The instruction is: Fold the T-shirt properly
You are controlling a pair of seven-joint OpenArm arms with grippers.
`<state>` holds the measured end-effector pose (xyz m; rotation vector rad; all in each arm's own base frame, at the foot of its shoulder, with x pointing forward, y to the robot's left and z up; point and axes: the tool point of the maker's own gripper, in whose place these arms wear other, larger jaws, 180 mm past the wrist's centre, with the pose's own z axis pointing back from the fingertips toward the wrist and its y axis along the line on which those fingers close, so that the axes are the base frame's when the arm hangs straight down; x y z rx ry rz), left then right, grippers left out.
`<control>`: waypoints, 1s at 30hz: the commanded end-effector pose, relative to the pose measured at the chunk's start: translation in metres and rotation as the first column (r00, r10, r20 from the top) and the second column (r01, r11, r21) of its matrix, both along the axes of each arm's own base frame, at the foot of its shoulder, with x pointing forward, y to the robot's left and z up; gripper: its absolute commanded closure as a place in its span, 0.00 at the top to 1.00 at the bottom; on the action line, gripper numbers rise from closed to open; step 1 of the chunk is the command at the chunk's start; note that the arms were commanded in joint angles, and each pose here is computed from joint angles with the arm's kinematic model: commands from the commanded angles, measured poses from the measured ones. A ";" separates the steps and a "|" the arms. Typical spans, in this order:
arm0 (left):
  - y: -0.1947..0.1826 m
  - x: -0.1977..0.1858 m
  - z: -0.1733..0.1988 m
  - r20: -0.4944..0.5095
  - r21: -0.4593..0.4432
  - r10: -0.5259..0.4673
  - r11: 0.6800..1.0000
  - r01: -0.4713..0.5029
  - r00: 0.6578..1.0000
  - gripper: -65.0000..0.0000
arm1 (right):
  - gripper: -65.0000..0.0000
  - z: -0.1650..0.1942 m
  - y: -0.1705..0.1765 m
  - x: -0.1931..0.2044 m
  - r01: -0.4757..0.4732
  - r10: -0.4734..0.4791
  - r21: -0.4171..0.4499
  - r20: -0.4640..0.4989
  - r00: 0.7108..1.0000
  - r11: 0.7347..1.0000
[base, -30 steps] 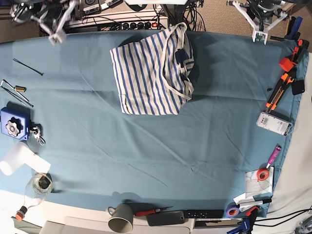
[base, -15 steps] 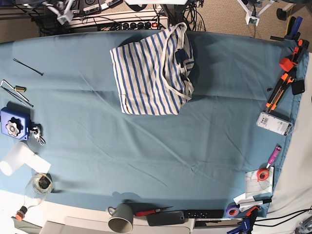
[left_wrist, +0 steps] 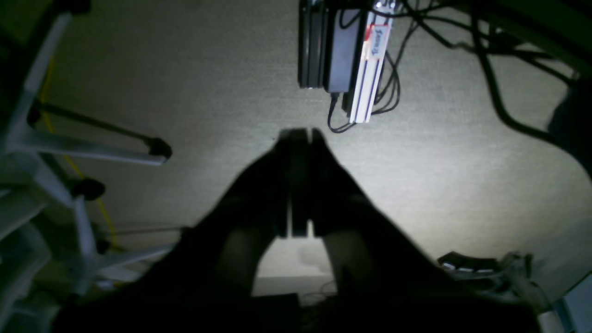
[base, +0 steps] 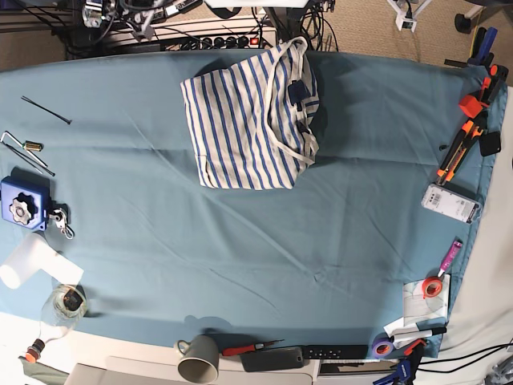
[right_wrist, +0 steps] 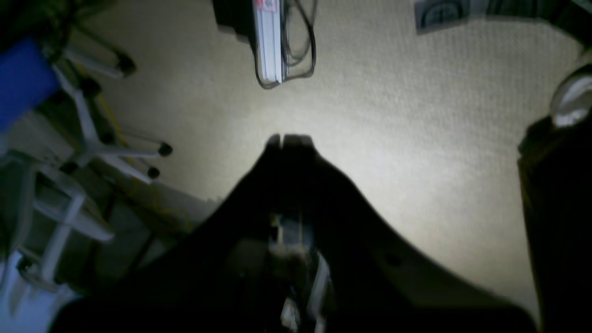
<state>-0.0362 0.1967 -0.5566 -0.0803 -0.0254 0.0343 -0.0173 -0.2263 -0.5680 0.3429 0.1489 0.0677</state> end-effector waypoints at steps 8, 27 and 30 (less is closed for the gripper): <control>-0.015 -0.030 -0.046 -0.058 -0.098 0.018 0.995 -0.024 0.998 0.00 | 0.00 -0.025 -0.024 0.041 0.055 -0.036 -0.070 0.251 0.967 0.996; -0.017 -0.016 -0.082 -0.132 -0.046 0.016 0.999 -0.022 0.991 0.00 | 0.00 -0.046 -0.058 0.066 0.260 -0.153 -0.176 0.464 0.873 0.949; -0.018 -0.015 -0.082 -0.129 -0.048 0.017 0.999 -0.023 0.991 0.00 | 0.00 -0.046 -0.058 0.066 0.260 -0.153 -0.176 0.464 0.873 0.949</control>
